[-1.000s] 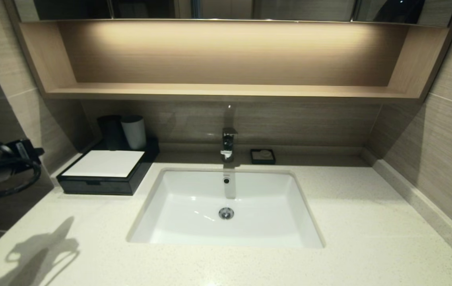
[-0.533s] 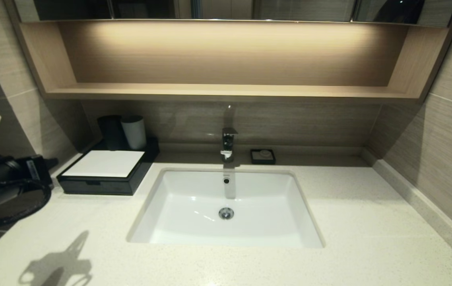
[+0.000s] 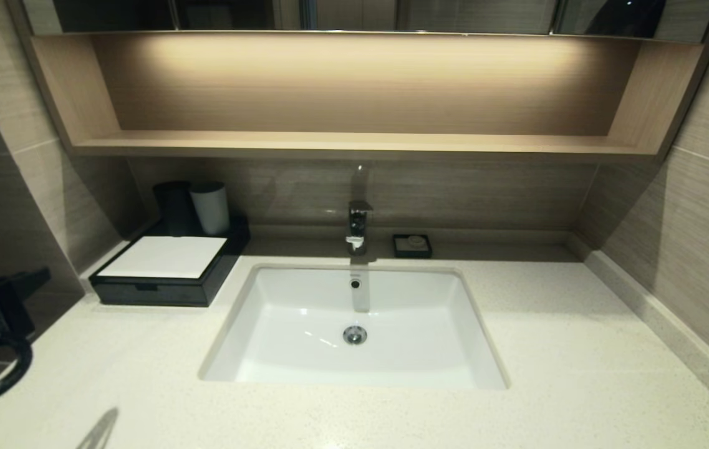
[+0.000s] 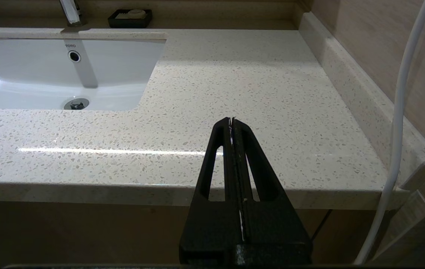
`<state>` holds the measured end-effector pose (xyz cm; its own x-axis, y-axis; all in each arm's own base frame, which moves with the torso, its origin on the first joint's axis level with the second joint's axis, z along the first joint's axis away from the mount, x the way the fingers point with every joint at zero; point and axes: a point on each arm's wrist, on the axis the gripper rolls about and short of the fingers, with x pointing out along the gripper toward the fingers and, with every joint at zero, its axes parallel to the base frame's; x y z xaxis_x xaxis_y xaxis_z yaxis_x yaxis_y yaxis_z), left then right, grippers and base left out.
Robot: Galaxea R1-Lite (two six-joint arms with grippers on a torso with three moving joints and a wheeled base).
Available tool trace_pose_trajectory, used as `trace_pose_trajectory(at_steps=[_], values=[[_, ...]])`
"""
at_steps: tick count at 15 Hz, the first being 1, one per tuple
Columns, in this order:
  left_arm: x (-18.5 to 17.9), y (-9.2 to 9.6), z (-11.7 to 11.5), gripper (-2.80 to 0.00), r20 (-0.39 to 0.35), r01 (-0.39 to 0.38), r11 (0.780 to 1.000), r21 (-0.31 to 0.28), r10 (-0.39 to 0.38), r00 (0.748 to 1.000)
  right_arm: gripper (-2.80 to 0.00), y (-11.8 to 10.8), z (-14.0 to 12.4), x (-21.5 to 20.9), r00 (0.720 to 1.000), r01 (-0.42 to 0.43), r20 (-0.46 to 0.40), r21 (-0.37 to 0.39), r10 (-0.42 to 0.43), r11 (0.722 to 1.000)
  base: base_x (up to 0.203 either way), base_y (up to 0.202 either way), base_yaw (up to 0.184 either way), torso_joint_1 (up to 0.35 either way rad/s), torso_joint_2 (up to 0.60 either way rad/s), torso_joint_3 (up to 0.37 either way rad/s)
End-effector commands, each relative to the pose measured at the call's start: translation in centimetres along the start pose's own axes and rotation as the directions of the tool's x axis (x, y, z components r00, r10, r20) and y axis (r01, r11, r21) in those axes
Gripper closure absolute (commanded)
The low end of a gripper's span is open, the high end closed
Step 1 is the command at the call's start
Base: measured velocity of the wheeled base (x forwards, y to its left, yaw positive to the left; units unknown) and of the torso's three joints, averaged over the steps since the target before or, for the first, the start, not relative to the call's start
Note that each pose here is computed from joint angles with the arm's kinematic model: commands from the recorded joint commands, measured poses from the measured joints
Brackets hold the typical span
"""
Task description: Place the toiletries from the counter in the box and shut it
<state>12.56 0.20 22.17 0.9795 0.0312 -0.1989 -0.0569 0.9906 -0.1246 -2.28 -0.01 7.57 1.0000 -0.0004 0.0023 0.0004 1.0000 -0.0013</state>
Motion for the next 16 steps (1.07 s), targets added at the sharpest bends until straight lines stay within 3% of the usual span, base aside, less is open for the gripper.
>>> trace_pose_trajectory(at_steps=[1,4,8,16], values=[[-3.7,0.1,-0.3,0.0,0.072,0.01,1.0,-0.001,-0.01,0.997,0.0,0.0,0.0,0.0,1.0,0.0,0.001,0.0,0.0,1.0,0.0,0.0,0.0,0.0,0.0,0.0],[-6.2,0.4,-2.1,0.0,0.094,0.009,1.0,0.016,-0.011,0.996,0.0,0.0,0.0,0.0,1.0,0.0,-0.001,0.0,0.0,1.0,0.0,0.0,0.0,0.0,0.0,0.0],[-8.6,0.9,-5.7,0.0,0.124,0.015,0.996,0.093,-0.027,0.992,0.0,0.0,0.0,0.0,1.0,0.0,0.001,0.0,0.0,1.0,0.0,0.0,0.0,0.0,0.0,0.0],[-10.4,1.6,-10.7,0.0,0.16,0.021,0.994,0.105,-0.037,0.986,0.0,0.0,0.0,0.0,1.0,0.0,-0.001,0.0,0.0,1.0,0.0,0.0,0.0,0.0,0.0,0.0]])
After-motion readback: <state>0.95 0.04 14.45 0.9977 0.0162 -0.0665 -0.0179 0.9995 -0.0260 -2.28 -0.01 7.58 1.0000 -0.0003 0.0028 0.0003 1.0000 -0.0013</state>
